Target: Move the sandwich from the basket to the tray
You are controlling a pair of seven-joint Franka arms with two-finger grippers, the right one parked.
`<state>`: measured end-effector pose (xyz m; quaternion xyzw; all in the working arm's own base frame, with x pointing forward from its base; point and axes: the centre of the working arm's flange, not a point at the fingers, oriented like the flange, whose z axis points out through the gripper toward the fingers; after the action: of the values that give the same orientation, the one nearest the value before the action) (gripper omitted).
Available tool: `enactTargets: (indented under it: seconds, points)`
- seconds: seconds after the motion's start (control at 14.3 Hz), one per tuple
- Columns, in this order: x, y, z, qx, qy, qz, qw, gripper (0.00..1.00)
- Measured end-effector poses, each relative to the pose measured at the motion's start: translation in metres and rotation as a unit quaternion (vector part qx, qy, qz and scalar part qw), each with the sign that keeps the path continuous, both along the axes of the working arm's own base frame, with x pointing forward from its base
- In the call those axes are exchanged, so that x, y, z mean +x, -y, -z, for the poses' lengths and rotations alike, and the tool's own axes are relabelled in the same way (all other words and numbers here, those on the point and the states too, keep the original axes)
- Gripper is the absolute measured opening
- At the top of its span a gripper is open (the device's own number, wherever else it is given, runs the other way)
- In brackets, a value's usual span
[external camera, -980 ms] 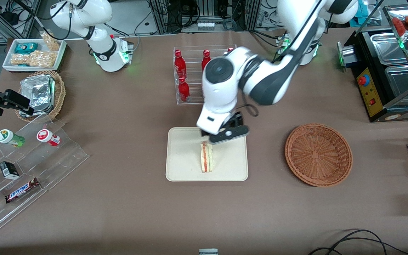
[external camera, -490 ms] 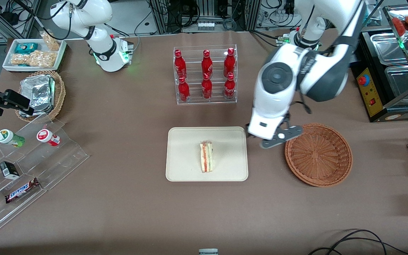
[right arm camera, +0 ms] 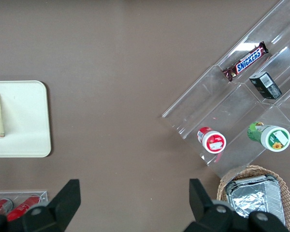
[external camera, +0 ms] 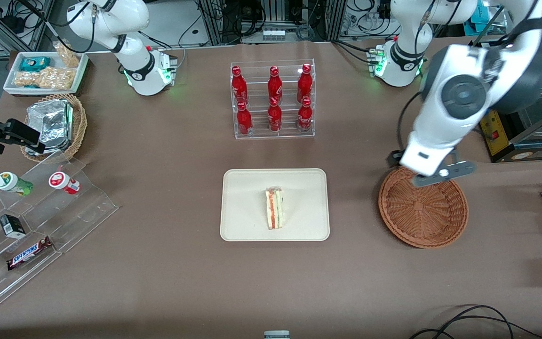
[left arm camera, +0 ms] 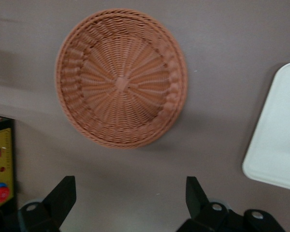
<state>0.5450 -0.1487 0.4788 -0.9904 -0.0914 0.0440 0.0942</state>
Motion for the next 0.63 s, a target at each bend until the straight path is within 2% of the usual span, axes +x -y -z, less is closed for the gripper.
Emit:
enactTargets:
  seconds: [0.14, 0.28, 0.42, 0.63]
  points:
    - [-0.009, -0.034, -0.013, -0.001, -0.021, 0.023, 0.9995, 1.00]
    - [-0.015, -0.059, -0.028, -0.014, -0.033, 0.045, 0.9983, 1.00]
    - [-0.020, -0.077, -0.045, -0.027, -0.035, 0.074, 0.9963, 1.00]
    - [-0.019, -0.081, -0.068, -0.034, -0.021, 0.122, 0.9917, 1.00]
